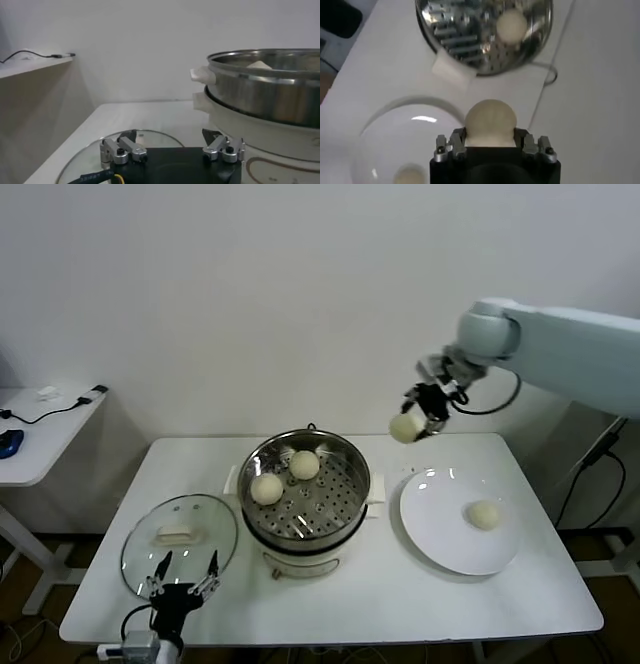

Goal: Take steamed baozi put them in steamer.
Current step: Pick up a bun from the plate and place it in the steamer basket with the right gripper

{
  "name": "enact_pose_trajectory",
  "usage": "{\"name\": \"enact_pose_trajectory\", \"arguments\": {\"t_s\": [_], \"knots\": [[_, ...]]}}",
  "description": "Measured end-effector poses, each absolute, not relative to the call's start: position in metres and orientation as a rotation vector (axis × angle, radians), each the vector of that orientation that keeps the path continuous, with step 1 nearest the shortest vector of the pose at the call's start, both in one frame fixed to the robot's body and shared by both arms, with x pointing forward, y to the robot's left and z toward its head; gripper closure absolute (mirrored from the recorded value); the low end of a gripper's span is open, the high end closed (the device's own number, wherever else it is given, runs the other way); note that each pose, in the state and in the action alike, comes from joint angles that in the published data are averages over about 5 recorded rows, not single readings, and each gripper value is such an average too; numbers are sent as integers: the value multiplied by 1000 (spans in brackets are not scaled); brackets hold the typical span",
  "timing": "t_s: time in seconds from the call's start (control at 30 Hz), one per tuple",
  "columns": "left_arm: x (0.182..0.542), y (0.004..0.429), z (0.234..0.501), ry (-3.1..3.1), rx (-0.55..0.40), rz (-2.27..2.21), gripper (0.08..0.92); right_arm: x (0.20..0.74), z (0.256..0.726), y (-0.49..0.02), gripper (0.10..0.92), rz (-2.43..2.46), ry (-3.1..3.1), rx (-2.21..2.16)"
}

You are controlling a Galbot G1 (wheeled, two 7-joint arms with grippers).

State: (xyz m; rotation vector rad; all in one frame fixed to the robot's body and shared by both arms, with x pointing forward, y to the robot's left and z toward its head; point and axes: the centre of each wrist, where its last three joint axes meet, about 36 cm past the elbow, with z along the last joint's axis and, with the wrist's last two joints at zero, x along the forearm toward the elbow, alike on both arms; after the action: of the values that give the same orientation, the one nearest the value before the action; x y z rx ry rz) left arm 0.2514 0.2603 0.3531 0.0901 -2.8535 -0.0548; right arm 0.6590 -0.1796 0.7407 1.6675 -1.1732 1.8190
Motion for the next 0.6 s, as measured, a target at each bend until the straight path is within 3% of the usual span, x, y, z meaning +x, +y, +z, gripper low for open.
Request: {"name": "enact_pose_trajectory", "arguments": {"t_s": [0.3, 0.6], "knots": [[257, 265, 349, -2844, 112, -50, 177, 641, 707, -77, 398, 2029, -768, 2013], [261, 264, 344, -2834, 123, -34, 177, 634, 653, -23, 399, 2114, -476, 2194]]}}
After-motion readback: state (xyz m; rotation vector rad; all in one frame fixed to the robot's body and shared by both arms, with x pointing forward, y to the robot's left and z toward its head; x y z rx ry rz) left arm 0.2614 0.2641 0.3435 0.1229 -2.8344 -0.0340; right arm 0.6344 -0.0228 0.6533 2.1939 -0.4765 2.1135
